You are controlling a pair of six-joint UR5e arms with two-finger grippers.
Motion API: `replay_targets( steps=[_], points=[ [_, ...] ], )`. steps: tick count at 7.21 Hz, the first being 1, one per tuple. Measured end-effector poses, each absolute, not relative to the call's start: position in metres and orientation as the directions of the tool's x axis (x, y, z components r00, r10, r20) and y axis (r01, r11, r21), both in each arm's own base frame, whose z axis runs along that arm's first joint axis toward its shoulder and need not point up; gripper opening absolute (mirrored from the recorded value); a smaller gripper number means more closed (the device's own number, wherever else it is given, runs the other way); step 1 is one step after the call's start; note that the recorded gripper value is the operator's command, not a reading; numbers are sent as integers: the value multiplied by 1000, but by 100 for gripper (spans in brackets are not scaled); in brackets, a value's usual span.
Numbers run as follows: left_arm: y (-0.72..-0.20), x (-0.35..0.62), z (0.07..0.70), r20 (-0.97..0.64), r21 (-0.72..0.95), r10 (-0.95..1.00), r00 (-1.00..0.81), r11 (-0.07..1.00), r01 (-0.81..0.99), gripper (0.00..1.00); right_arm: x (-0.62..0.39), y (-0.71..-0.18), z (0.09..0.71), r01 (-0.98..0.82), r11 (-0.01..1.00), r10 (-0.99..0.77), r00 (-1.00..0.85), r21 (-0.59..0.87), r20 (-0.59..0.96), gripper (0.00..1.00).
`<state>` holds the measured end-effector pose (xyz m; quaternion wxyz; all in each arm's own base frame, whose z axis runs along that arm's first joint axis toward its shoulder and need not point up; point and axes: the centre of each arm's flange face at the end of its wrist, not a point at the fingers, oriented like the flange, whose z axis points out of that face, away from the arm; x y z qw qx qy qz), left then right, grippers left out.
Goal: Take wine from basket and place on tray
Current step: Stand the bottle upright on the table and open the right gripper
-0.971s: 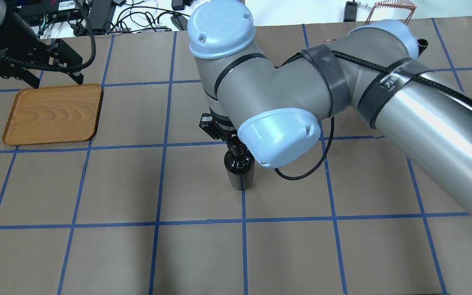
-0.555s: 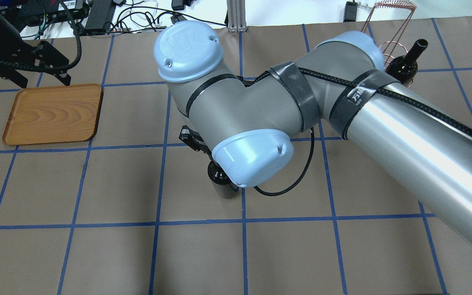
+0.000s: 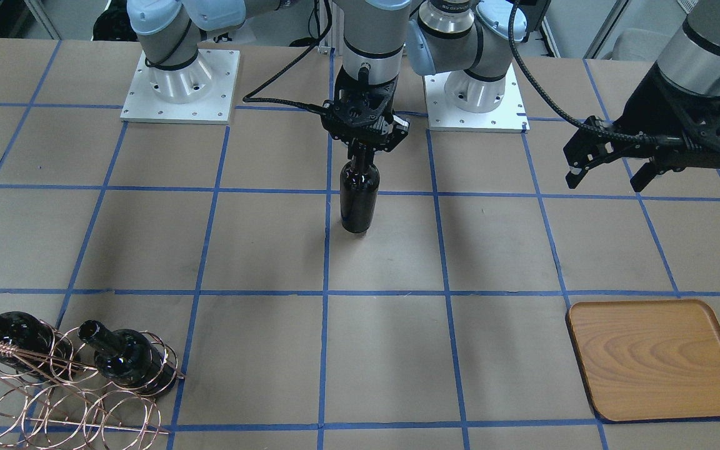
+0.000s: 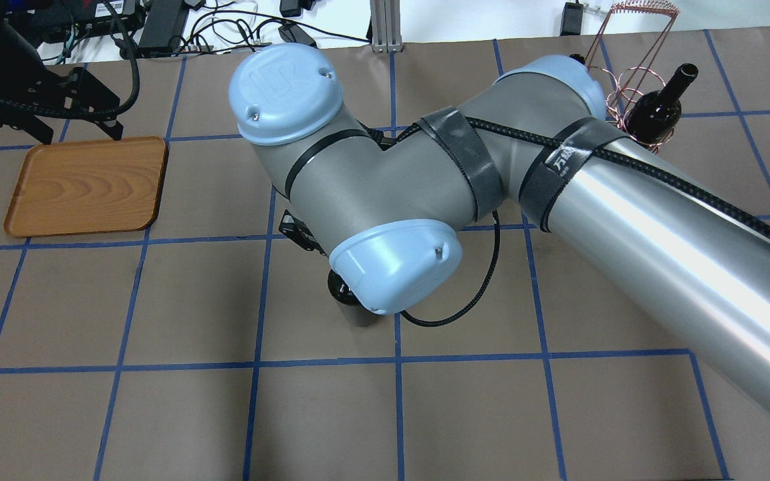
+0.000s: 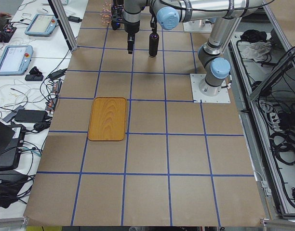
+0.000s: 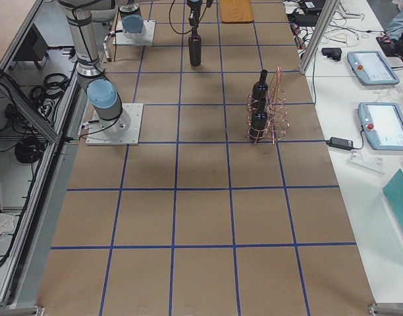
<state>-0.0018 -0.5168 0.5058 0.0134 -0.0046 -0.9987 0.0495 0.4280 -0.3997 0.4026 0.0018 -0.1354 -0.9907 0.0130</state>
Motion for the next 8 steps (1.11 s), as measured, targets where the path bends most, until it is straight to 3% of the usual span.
replay_targets(
  steps=[1,5,8],
  points=[
    [-517,-2,506,26,-98,10,-1000,995,8,100,429,-401,401,268,963,268,-963,-28,-2,82],
    [-513,-3,506,15,-89,10,-1000,996,8,100,427,-401,418,238,969,237,-971,-60,-27,99],
    [-515,-11,500,20,-82,22,-1000,996,20,100,380,-423,462,118,986,114,-993,-120,-42,100]
  ],
)
